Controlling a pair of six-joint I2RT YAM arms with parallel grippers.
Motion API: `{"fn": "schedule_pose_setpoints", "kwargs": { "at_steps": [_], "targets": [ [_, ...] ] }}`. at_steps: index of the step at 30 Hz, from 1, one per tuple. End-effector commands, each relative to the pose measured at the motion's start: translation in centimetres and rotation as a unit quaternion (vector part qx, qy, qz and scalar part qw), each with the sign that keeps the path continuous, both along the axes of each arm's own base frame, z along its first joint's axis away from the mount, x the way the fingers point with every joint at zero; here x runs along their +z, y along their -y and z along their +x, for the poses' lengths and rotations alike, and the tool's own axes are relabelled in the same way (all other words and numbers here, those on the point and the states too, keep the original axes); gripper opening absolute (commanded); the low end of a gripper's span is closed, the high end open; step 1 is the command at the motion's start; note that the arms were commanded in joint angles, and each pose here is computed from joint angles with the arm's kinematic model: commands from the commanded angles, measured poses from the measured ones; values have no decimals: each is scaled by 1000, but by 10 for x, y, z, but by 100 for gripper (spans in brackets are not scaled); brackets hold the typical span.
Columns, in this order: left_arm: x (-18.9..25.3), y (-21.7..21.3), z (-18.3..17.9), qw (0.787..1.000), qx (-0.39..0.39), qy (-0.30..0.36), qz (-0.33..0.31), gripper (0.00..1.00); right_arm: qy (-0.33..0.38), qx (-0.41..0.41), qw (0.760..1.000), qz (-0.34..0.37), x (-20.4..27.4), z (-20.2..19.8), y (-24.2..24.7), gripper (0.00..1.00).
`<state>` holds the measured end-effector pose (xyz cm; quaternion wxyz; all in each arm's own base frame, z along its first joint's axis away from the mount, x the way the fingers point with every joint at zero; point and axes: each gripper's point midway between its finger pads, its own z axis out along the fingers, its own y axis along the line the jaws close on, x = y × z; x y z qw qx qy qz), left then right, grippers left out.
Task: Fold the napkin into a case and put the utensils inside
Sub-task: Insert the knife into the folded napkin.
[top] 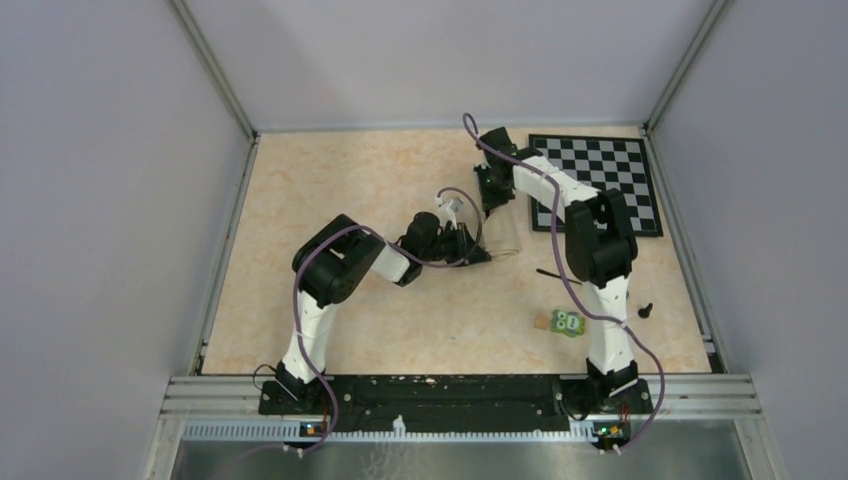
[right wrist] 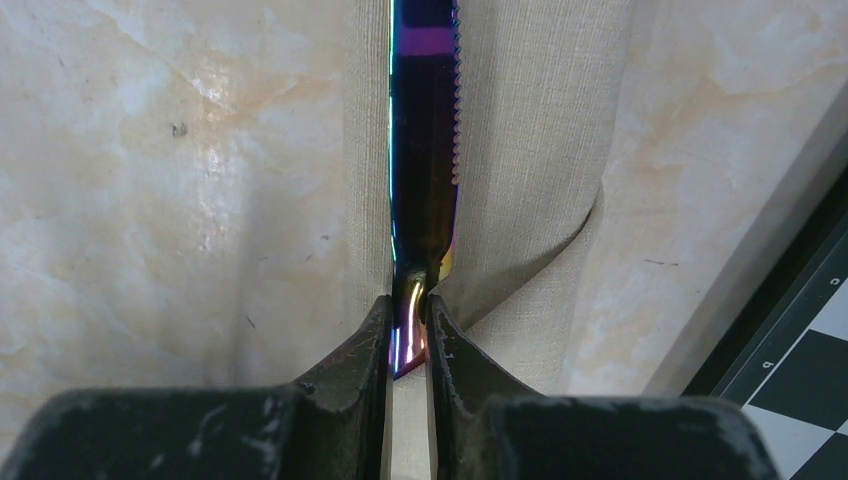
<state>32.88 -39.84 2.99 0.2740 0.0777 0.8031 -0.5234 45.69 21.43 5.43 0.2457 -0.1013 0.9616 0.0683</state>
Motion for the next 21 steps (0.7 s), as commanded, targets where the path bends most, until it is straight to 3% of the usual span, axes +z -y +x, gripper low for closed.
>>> {"fn": "schedule_pose_setpoints", "kwargs": {
  "at_steps": [1,21],
  "targets": [
    [-31,-14,8,998,27,-27,45,22,19,7,1000,23,33,-10,-11,0],
    [-33,-19,6,998,24,-24,57,21,1,-11,999,31,31,-25,-11,0]
  ]
}}
